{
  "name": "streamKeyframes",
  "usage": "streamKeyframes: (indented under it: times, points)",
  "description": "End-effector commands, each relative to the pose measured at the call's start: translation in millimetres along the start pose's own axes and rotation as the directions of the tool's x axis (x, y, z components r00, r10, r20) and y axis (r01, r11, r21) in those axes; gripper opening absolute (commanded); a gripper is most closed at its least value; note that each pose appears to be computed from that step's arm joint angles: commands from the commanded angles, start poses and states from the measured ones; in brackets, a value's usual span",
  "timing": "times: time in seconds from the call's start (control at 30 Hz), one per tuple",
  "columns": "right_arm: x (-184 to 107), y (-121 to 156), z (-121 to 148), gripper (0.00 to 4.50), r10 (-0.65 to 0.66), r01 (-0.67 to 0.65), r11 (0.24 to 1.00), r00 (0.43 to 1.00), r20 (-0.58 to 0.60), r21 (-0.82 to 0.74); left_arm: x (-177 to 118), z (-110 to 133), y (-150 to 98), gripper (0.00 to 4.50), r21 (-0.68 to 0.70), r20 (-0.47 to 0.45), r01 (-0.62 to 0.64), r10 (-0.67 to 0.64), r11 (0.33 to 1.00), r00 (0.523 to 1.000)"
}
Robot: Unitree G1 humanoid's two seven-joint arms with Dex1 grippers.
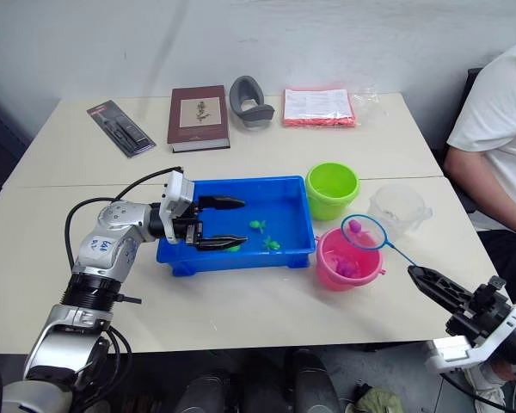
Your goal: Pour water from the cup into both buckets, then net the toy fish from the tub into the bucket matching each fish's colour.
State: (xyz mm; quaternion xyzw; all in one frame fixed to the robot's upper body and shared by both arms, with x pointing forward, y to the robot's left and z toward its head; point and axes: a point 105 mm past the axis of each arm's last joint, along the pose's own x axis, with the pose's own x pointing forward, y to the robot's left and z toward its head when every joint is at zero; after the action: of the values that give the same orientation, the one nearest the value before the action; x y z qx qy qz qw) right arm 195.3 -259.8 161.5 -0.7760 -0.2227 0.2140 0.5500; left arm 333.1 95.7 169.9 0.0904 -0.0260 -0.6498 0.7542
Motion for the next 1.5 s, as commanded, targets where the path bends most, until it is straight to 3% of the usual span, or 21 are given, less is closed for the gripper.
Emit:
streamKeyframes:
  times: [0.03,0.1,0.2,0.27,0.33,0.4,0.47,0.57,0.7,0.8,0.9,1.0,1.13,1.2,1.33,1.4,1.5]
  points:
    - [0,-8,5,0.0,-0.013,0.014,1.0,0.999,0.045,-0.011,0,10,0,4.46,0.041,0.02,0.001,-0.002,0.999,1.0]
    - [-5,-12,-14,0.0,-0.035,0.033,0.999,0.998,-0.058,-0.035,0,10,0,4.46,0.041,0.021,0.001,-0.002,0.999,1.0]
    - [0,-11,-3,0.0,-0.018,0.019,0.999,1.0,0.023,-0.026,1,10,-1,4.46,0.041,0.019,0.007,-0.007,0.999,1.0]
    - [-9,-23,-37,0.0,-0.078,0.068,0.995,0.984,-0.159,-0.066,0,9,-1,4.46,0.044,0.016,0.007,-0.008,0.999,1.0]
    - [-3,-17,-18,0.0,-0.03,0.028,0.998,0.999,-0.034,-0.047,0,10,-1,4.46,0.038,0.024,0.001,-0.002,0.999,1.0]
    - [-6,-17,-23,0.0,-0.042,0.038,0.998,0.995,-0.088,-0.05,0,8,-2,4.46,0.046,0.011,0.011,-0.011,0.999,1.0]
    - [-2,-11,-3,0.0,-0.009,0.01,1.0,1.0,0.016,-0.025,0,9,-1,4.46,0.042,0.021,0.005,-0.006,0.999,1.0]
    - [-8,-15,-19,0.0,-0.037,0.034,0.999,0.996,-0.085,-0.034,0,10,-1,4.46,0.045,0.02,0.008,-0.009,0.999,1.0]
    - [-8,-16,-7,0.0,-0.059,0.06,0.998,0.997,-0.042,0.02,-1,9,-2,4.46,0.042,0.015,0.007,-0.008,0.999,1.0]
    - [-3,-33,-5,0.0,-0.148,0.152,0.984,0.988,-0.051,0.098,-8,7,0,4.46,0.038,0.004,-0.012,0.012,0.999,1.0]
    - [16,-52,8,0.0,-0.215,0.2,0.922,0.977,0.01,0.333,-19,5,2,4.46,0.035,-0.013,-0.046,0.047,0.998,0.999]
    - [41,-74,16,0.0,-0.267,0.171,0.769,0.962,0.066,0.616,-37,5,7,4.46,0.029,-0.016,-0.093,0.094,0.995,0.995]
    - [81,-92,25,0.0,-0.256,0.012,0.53,0.956,0.147,0.848,-73,7,15,4.46,0.025,-0.028,-0.192,0.192,0.981,0.981]
    - [100,-93,31,0.0,-0.206,-0.078,0.471,0.959,0.195,0.879,-90,5,16,4.46,0.036,-0.056,-0.247,0.248,0.968,0.967]
    - [125,-96,27,0.0,-0.083,-0.213,0.472,0.955,0.284,0.855,-113,1,10,4.46,0.055,-0.112,-0.3,0.304,0.952,0.946]
    - [133,-98,22,0.0,-0.043,-0.264,0.51,0.943,0.33,0.819,-120,0,6,4.46,0.052,-0.124,-0.31,0.314,0.949,0.941]
    - [140,-79,18,0.0,0.144,-0.381,0.662,0.91,0.389,0.645,-121,0,2,4.46,0.055,-0.141,-0.303,0.308,0.951,0.941]
